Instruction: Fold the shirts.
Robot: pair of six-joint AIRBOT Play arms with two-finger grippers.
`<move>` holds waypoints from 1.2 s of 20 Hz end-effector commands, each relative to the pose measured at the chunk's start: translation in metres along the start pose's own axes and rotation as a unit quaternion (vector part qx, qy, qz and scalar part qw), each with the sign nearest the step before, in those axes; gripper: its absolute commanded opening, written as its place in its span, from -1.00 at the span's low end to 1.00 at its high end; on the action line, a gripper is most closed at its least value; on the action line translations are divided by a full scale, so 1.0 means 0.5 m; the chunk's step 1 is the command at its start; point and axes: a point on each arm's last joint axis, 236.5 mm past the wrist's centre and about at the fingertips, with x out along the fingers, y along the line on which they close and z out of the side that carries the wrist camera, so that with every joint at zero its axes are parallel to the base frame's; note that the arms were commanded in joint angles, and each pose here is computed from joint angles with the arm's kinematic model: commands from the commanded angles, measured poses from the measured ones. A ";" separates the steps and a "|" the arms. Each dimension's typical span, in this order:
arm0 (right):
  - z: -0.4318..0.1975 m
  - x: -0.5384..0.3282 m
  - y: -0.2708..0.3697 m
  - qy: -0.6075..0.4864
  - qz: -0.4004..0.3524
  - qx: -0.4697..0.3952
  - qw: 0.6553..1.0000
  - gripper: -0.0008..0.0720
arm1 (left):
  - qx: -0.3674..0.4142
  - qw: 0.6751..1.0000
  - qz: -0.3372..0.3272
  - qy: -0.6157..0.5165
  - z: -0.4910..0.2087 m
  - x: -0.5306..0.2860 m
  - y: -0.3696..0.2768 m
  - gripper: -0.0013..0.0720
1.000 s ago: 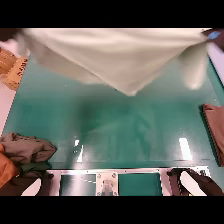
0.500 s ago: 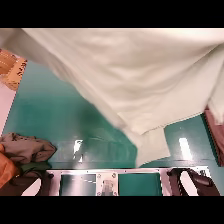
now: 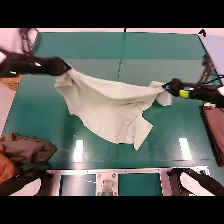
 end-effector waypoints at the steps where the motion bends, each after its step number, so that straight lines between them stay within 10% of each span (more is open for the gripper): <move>1: -0.010 0.128 -0.121 0.026 -0.051 0.038 0.998 -0.94 | -0.085 0.996 -0.029 0.014 -0.050 0.133 0.071 -0.89; 4: 0.046 0.143 -0.131 0.019 -0.052 0.024 0.998 -0.84 | -0.098 0.995 -0.030 0.014 -0.059 0.170 0.097 -0.88; 6: 0.088 0.106 -0.137 0.022 -0.061 -0.013 0.998 -0.34 | -0.121 0.992 -0.036 0.022 -0.056 0.149 0.101 0.80; 8: 0.106 0.044 -0.184 0.054 -0.097 -0.030 0.993 -0.32 | -0.153 0.984 -0.063 0.060 -0.056 0.091 0.091 0.82; 10: 0.104 -0.010 -0.258 0.070 -0.140 0.007 0.988 0.21 | -0.180 0.973 -0.092 0.108 -0.079 0.025 0.067 0.82; 14: 0.056 -0.015 -0.346 0.111 -0.156 0.058 0.980 0.20 | -0.191 0.952 0.001 0.239 -0.250 -0.022 0.066 0.83; 24: -0.050 0.089 -0.403 0.200 -0.139 0.089 0.966 0.03 | -0.244 0.915 -0.057 0.317 -0.635 0.165 -0.210 0.83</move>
